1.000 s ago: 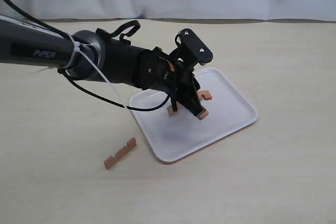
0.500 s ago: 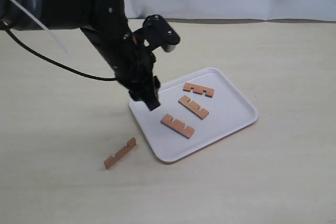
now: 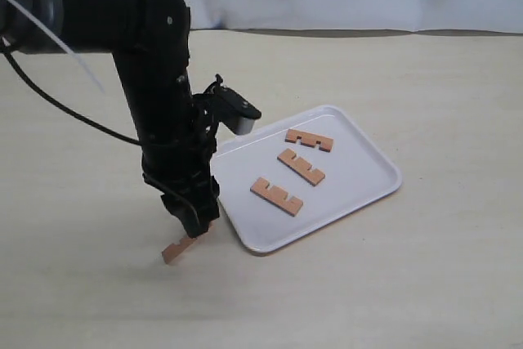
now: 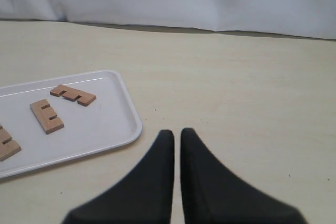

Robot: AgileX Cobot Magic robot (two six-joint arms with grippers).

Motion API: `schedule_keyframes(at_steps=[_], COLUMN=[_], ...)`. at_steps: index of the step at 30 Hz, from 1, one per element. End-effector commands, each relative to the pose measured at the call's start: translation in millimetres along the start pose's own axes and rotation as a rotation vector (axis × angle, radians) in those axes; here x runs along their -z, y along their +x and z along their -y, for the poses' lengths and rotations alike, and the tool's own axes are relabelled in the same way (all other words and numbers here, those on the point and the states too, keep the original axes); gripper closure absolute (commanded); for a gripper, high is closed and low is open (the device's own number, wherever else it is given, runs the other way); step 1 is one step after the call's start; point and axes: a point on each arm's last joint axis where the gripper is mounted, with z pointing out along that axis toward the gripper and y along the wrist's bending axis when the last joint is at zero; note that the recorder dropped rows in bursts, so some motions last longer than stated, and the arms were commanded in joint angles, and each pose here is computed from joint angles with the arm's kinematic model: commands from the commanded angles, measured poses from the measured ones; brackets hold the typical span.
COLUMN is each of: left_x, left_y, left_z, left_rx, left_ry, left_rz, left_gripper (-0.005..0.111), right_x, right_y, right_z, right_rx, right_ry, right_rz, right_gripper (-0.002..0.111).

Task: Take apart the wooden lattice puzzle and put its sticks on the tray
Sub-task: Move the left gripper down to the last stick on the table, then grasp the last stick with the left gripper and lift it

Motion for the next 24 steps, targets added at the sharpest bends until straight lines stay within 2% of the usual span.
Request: schedule_keyframes(at_steps=[1,4,6,16,21,24], left_x=[-21,-31,-37,-43,-47,-57], left_y=[6,9,8,8,5,3], left_z=[-5.6,-17.8,-19.7,-14.8,-8.1,-10.4], left_rx=[0.007,0.076,0.094,0.094,0.085,0.086], left_ry=[-0.155,-0.287,-0.305,-0.249,-0.164,-0.15], left_rz=[0.003,0.058,0.116,0.147,0.172,0.153], left_gripper=[0.058,0.058,0.058,0.058,0.058,0.058], right_x=[0,0,0,0,0,0], right_y=[0,0,0,0,0,0], right_z=[0,0,0,0,0,0], right_rx=[-0.001,-0.001,-0.001,-0.001,-0.001,-0.001], right_ry=[0.004,0.004,0.004,0.004,0.004,0.004], right_rz=[0.007,0.007,0.007,0.007,0.007,0.007], right_gripper=[0.104,0.104,0.104,0.104,0.104,0.104])
